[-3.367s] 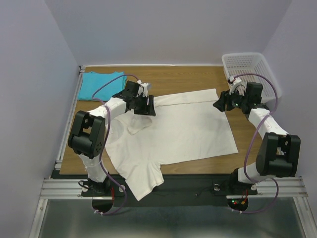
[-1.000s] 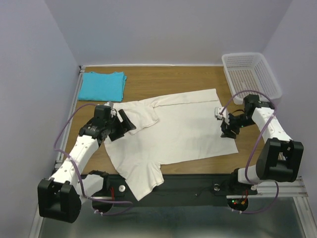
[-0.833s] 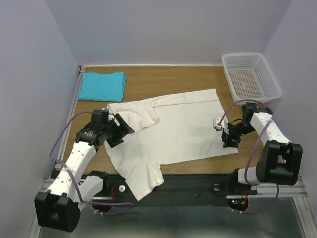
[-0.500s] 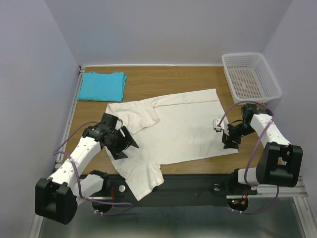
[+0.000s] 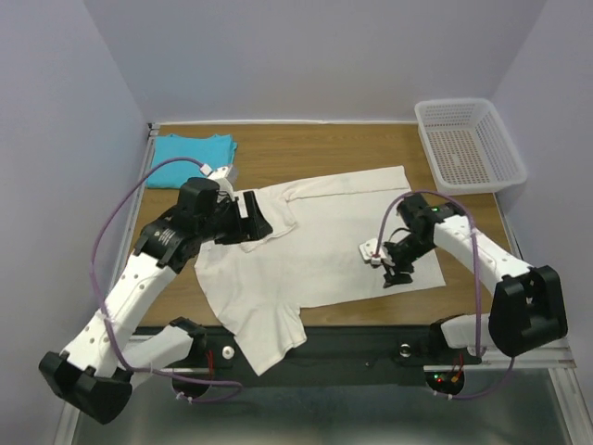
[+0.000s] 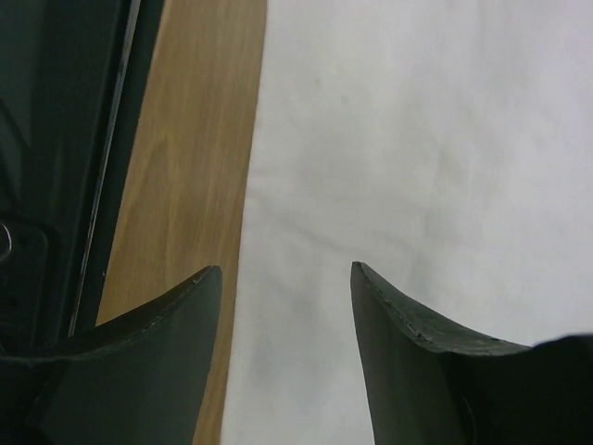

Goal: Fold and stack the t-shirts
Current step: Fold the tshirt

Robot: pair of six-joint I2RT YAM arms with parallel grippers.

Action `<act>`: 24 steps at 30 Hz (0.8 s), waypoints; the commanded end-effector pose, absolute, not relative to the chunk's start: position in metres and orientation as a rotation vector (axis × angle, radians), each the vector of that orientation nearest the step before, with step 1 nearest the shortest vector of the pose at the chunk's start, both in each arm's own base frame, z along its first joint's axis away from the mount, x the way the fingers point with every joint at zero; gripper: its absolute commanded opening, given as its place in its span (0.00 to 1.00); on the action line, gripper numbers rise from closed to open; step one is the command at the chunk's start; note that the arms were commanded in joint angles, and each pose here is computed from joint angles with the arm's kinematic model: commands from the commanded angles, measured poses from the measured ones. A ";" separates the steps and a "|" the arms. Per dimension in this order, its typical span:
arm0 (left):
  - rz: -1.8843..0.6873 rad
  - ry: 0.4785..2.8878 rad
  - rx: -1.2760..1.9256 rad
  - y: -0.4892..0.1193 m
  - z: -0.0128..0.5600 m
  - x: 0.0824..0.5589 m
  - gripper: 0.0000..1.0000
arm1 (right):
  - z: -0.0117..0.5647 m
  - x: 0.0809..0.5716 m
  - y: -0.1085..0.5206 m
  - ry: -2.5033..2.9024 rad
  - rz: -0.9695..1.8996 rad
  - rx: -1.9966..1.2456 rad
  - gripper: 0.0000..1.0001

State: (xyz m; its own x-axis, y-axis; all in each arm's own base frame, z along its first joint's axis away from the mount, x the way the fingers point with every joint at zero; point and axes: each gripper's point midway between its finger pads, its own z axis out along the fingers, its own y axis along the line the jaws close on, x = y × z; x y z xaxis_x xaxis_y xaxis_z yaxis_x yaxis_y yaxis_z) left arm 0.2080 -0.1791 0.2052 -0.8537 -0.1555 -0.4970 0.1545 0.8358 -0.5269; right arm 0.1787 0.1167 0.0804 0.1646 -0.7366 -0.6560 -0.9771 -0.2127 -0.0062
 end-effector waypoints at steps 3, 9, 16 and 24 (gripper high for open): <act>-0.556 2.138 -0.049 -0.139 0.271 0.239 0.88 | 0.120 0.186 0.219 1.443 0.819 -2.064 0.63; -0.475 1.886 -0.280 -0.091 0.317 0.228 0.92 | 0.111 0.130 0.306 1.291 0.805 -2.302 0.59; -0.525 1.634 -0.404 -0.057 0.358 0.200 0.94 | 0.086 0.040 0.353 1.238 0.826 -2.496 0.59; -0.507 1.641 -0.392 -0.053 0.352 0.195 0.93 | 0.076 0.011 0.393 1.279 0.756 -2.455 0.60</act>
